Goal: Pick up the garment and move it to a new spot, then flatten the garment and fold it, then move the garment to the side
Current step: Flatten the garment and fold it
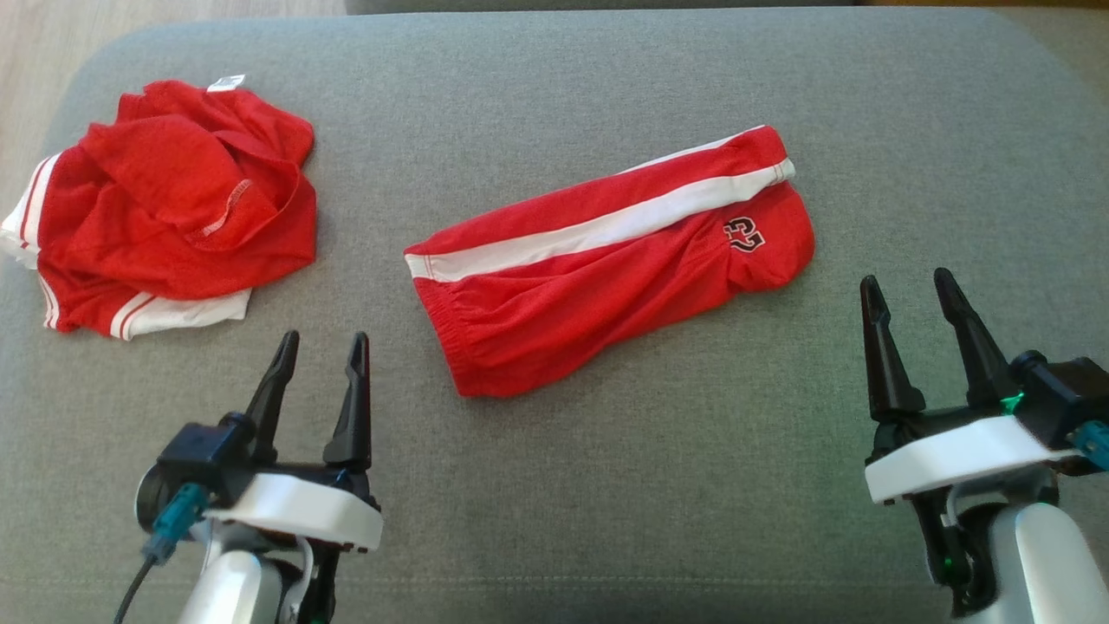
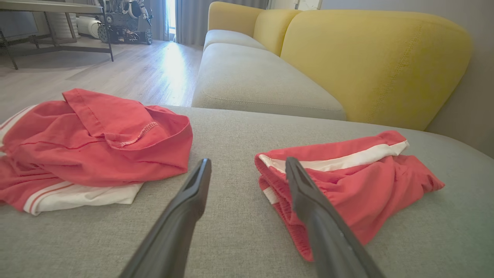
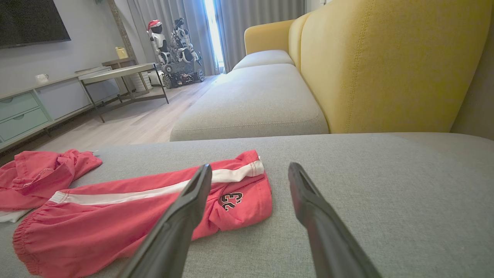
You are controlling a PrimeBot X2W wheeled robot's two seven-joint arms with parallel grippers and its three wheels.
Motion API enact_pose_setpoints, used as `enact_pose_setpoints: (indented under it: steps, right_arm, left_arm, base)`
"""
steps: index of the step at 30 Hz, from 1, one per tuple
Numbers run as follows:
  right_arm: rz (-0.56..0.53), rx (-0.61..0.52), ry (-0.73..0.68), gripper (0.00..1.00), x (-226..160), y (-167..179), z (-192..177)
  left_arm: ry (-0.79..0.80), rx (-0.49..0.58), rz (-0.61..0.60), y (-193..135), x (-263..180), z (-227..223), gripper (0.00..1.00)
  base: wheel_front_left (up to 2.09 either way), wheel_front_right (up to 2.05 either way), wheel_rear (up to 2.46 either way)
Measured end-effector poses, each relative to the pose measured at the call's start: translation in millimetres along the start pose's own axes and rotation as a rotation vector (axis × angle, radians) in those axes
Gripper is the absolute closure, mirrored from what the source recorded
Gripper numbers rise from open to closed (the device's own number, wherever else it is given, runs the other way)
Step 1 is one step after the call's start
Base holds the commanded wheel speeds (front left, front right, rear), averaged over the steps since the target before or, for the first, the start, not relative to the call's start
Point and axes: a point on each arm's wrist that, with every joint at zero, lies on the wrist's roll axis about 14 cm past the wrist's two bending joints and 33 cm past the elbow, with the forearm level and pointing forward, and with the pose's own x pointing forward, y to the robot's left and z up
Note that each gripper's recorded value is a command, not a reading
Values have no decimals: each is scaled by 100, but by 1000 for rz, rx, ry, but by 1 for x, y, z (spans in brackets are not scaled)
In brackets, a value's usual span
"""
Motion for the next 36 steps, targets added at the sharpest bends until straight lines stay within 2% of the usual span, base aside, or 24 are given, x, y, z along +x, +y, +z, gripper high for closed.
enact_pose_setpoints:
  steps: [11, 17, 21, 28, 36]
  right_arm:
    - [-39, 14, 75, 0, 18, -16, -23]
    - [-6, 16, 110, 0, 71, -14, -32]
    - [15, 27, 179, 0, 101, -10, -53]
    - [9, 68, 318, 0, 127, -9, -95]
    - [-2, 85, 400, 0, 148, -11, -115]
  left_arm:
    - [-1, 2, -10, 1, 14, -1, 0]
    - [-27, -7, -34, -3, 35, 5, 0]
    - [-17, -10, -27, 1, 39, 0, 0]
    - [12, -21, -6, 8, 43, -12, 0]
    - [19, -17, -19, 9, 54, -17, 0]
  base:
    - [0, 0, 0]
    - [0, 0, 0]
    - [0, 0, 0]
    - [0, 0, 0]
    - [0, 0, 0]
